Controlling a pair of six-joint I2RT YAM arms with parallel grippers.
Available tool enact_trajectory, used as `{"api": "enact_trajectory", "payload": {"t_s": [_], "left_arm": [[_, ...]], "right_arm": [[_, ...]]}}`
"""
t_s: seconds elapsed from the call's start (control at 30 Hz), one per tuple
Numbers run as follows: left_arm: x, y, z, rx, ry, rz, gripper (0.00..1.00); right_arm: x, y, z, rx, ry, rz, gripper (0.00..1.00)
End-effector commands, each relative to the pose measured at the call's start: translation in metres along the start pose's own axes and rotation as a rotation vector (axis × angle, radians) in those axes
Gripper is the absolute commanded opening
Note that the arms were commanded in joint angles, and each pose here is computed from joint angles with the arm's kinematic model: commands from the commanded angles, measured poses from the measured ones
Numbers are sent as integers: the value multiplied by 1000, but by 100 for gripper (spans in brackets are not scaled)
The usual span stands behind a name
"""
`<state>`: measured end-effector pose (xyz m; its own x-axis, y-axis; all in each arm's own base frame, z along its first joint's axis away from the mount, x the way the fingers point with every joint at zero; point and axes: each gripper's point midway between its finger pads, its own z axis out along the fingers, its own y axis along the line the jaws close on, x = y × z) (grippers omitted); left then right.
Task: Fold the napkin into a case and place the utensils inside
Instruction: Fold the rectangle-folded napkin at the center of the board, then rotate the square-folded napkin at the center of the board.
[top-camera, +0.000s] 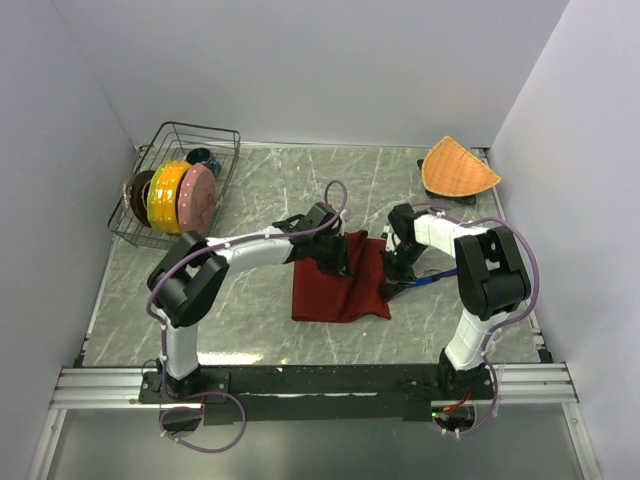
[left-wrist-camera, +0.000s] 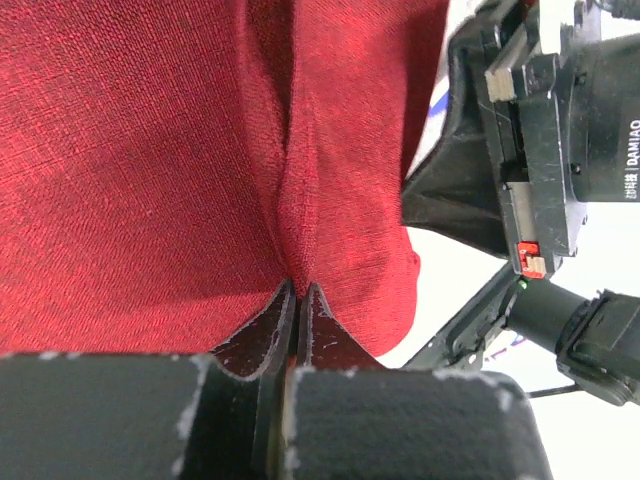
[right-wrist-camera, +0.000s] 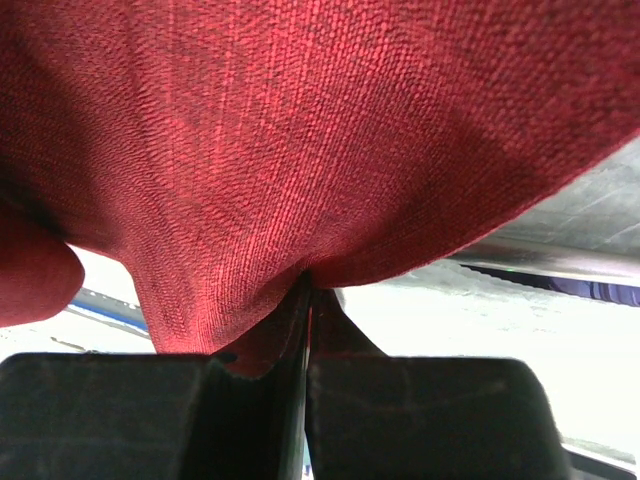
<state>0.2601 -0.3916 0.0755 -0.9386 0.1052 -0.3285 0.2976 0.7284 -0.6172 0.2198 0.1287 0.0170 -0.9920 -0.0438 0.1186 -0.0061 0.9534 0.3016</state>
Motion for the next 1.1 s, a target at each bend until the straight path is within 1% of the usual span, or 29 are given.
{"api": "enact_trajectory", "payload": {"t_s": [0.0,0.03,0.1,0.13,0.17,0.2,0.23,0.27,0.3,0.33,0.37,0.4,0.43,0.5,0.53,0.6,0.63,0.67,0.7,0.73,0.77,0.8,0.83,0.87,0.9,0.93,0.97,1.03,1.07], "left_arm": [[-5,-37,3,121,14,47,3],[-6,-38,0,115,21,57,24],[-12,-28,-19,90,18,68,44],[-11,-16,-27,70,18,56,54],[-27,-7,-54,79,-27,58,60],[-31,3,-67,72,-42,56,66],[-34,18,-79,49,-58,45,68],[-51,34,-107,37,-120,58,72],[-49,48,-120,10,-114,48,73],[-48,61,-129,-17,-113,39,75],[-54,77,-147,-44,-142,44,75],[-44,92,-152,-102,-109,22,75],[-39,101,-156,-126,-98,14,75],[-34,118,-165,-144,-94,14,74],[-32,130,-170,-163,-96,-3,73],[-33,134,-173,-134,-101,-1,73],[-33,140,-173,-143,-95,21,73],[-34,143,-172,-154,-90,32,73],[-36,140,-171,-133,-79,54,74],[-32,146,-166,-137,-47,76,74],[-33,148,-163,-137,-38,80,74],[-36,148,-161,-128,-34,93,73],[-34,151,-153,-114,-8,104,72],[-35,153,-150,-111,-3,108,72],[-35,152,-146,-94,8,118,70],[-32,154,-137,-81,41,132,69],[-30,154,-132,-76,56,136,69],[-25,153,-118,-68,98,152,68],[-23,151,-115,-55,113,154,68]], "right_arm": [[-1,-1,-2,-4,-11,12,0],[-2,-1,-2,-8,-11,12,0],[-2,1,-2,-18,-7,12,0],[0,3,0,-34,3,13,0],[-1,6,0,-45,4,13,0],[0,8,2,-56,14,16,0],[2,12,4,-65,21,6,0],[1,18,4,-88,22,4,0],[3,21,6,-100,27,2,0],[5,26,8,-112,31,-3,0],[8,33,12,-131,41,-17,0],[11,38,15,-135,49,-19,0],[11,43,18,-144,43,-32,0],[19,62,25,-166,62,-53,0],[13,71,27,-182,40,-62,0],[18,96,33,-228,63,-58,1],[14,111,29,-253,53,-77,5],[15,120,27,-263,60,-108,19],[19,128,23,-271,67,-154,25],[21,127,16,-263,71,-166,30],[22,127,5,-268,47,-204,45],[20,120,-4,-263,32,-201,53],[30,113,-11,-250,61,-195,57],[33,108,-22,-255,50,-228,64],[35,101,-28,-253,54,-219,69],[46,96,-35,-245,89,-212,73],[49,92,-43,-247,79,-244,78],[47,84,-55,-233,51,-243,85],[46,83,-62,-240,24,-266,91]]}}
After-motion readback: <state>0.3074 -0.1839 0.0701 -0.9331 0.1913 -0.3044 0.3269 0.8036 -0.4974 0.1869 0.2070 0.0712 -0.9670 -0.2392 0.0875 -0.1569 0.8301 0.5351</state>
